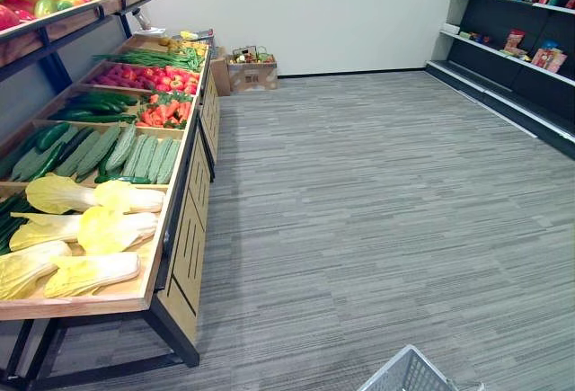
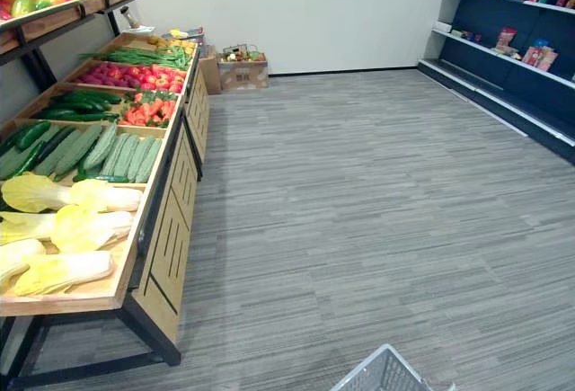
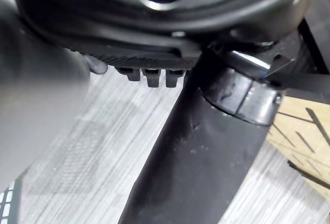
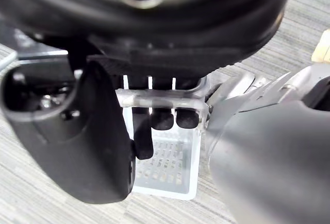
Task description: Pick vegetable in the basket
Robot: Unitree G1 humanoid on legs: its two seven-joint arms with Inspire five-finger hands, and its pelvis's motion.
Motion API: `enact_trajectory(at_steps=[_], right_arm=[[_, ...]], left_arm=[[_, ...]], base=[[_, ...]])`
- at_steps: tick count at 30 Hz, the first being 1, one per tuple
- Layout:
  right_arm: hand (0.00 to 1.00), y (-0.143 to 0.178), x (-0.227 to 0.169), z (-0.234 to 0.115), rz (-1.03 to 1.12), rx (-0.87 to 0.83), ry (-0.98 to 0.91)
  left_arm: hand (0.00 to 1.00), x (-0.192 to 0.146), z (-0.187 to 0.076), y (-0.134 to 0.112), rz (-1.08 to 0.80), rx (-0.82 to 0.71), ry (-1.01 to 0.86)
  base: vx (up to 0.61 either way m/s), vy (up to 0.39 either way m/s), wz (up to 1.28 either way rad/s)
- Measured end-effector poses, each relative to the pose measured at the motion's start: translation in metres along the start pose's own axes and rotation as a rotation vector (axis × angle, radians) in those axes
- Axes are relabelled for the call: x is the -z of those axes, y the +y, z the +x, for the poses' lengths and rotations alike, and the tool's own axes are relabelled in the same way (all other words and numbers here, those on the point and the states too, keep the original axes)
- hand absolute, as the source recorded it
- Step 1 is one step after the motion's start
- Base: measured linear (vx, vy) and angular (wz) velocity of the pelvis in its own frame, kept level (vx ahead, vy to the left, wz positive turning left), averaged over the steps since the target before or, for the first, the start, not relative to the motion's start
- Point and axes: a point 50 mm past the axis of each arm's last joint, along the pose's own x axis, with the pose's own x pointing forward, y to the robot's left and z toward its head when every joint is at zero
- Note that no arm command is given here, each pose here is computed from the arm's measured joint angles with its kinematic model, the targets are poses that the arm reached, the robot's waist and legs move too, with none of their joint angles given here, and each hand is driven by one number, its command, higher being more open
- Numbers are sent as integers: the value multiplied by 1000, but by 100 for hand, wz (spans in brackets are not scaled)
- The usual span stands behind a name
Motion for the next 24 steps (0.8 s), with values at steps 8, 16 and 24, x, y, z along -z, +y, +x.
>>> enact_trajectory(at_steps=[8,16,24], right_arm=[[0,2,12,-3,49,-13,-17],[0,-2,15,-4,18,6,8],[0,-23,28,-8,5,69,99]], left_arm=[[100,-9,0,1,-14,-6,-44],[100,-8,2,-2,-75,-33,-41],[100,-16,-2,7,-178,-31,-110]], base=[[-79,-36,12],[203,-283,16],[376,-114,23]])
